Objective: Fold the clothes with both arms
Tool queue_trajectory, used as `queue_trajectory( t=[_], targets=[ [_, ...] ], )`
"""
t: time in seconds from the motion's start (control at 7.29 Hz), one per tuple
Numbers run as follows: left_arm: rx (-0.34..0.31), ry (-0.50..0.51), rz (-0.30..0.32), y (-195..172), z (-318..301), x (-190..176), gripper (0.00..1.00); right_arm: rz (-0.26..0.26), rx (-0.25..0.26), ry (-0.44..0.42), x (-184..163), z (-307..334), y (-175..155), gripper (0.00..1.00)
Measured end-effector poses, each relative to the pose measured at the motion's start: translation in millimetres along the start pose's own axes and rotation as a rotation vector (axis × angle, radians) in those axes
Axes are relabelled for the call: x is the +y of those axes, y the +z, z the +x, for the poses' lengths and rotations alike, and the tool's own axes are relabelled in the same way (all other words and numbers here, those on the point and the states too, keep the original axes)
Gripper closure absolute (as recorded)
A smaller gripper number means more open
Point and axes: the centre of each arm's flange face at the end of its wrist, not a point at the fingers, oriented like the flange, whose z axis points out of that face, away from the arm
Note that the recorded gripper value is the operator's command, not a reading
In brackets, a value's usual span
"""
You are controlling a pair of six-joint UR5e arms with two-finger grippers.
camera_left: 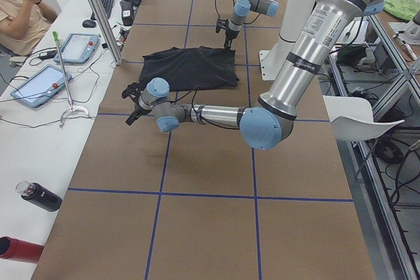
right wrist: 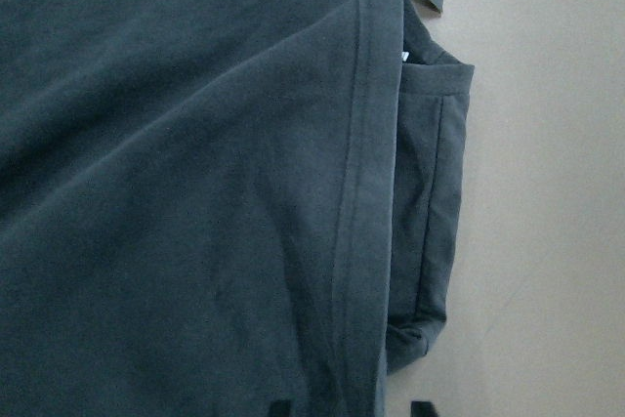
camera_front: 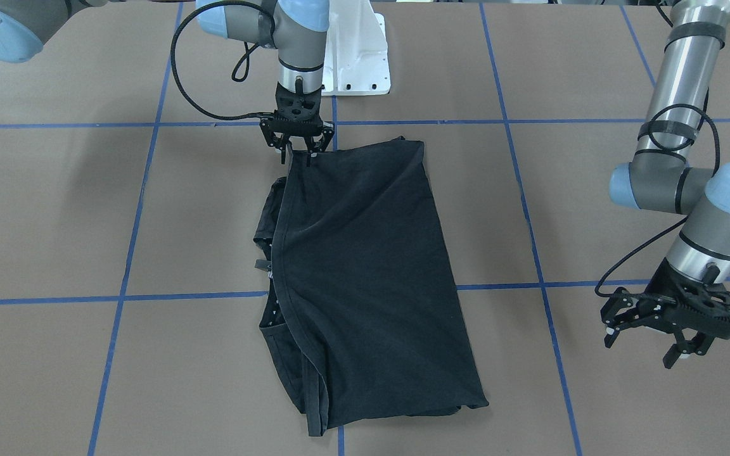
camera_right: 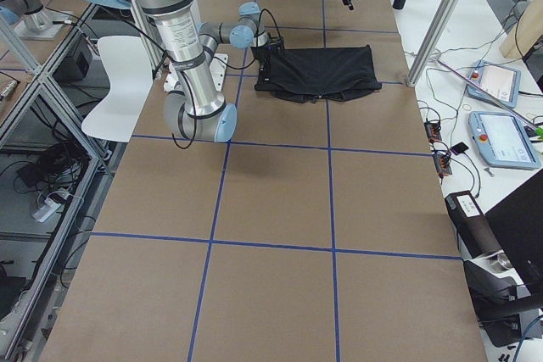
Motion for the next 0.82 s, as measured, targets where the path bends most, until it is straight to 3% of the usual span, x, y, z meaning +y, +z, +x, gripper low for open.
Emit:
queue_trajectory(
  t=[0.14, 0.27, 0.82],
  targets=[
    [0.0, 0.0, 0.0, -0.1, 0.1, -0.1, 0.0, -0.002, 0.004, -0.002, 1.9, 1.5, 2.0, 0.9],
    [0.0, 0.0, 0.0, -0.1, 0.1, -0.1, 0.0, -0.002, 0.006, -0.003, 2.2, 4.2, 2.9, 1.0],
    [0.0, 0.0, 0.001, -0.3, 0.3, -0.3, 0.0, 0.003, 0.005, -0.009, 3.2, 38.1, -1.2, 1.0]
  ],
)
